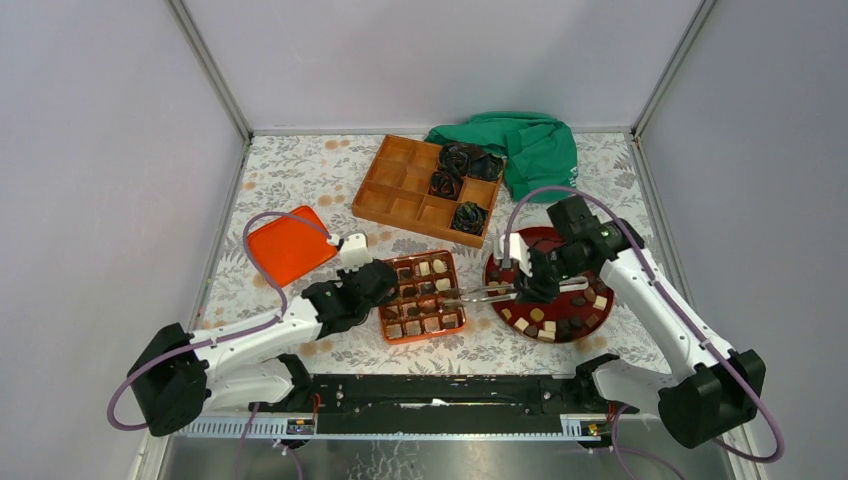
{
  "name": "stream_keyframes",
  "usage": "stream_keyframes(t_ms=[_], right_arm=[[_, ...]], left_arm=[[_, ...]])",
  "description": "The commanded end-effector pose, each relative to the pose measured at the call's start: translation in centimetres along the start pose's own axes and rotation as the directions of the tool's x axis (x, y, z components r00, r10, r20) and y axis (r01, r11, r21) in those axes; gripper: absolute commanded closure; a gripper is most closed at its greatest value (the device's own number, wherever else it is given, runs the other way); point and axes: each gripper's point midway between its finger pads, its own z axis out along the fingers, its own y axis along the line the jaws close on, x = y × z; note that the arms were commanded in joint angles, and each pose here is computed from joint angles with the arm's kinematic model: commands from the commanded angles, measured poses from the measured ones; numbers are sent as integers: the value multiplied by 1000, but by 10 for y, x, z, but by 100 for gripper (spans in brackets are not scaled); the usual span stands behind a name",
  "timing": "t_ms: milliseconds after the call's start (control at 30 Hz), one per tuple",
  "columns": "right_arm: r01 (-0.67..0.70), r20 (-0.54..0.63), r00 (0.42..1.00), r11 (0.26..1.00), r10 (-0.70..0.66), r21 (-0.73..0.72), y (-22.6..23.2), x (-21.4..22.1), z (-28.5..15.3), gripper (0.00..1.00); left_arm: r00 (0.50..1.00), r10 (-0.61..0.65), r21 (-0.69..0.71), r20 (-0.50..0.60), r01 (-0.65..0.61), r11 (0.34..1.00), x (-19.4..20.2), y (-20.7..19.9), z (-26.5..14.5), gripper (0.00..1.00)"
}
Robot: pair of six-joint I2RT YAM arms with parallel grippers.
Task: Pack the chocolate
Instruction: Place the fake chocolate in the packing box, then pick up the fake chocolate from the plate.
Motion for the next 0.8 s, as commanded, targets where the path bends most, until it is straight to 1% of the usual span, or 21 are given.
stream_keyframes(t_ms=[0,33,133,200,300,400,467,567,667,767], right_arm=[[-130,149,982,989,118,72,-8,-20,-24,61],[-187,172,971,977,168,101,-14,-15,-29,61],[-357,222,923,915,314,188,-29,6,-47,61],[-477,219,876,836,429,271,-41,31,-59,60],[-582,179,811,737,556,343,-45,65,-63,59],[-626,144,768,683,625,376,-43,85,-59,59],[-644,129,745,655,655,396,-45,94,-57,58],[-661,118,723,632,680,405,-49,101,-55,58],[-678,108,704,619,702,397,-55,106,-51,57],[-690,109,693,613,713,384,-59,107,-49,57]], left_arm=[[995,-92,48,39,90,995,-18,-16,-4,90],[995,-97,56,34,95,994,-17,-17,-4,89],[994,-109,66,22,107,992,-13,-17,-4,77],[994,-108,73,15,106,992,-13,-17,-4,70],[994,-105,77,16,104,992,-16,-16,-6,58],[993,-112,91,29,109,990,-23,-16,-12,49],[992,-115,117,42,110,987,-28,-17,-18,40],[994,-90,216,66,74,974,-40,-28,-33,23],[995,-48,386,83,13,922,-47,-50,-55,11],[989,-64,545,132,-19,838,-58,-67,-80,3]])
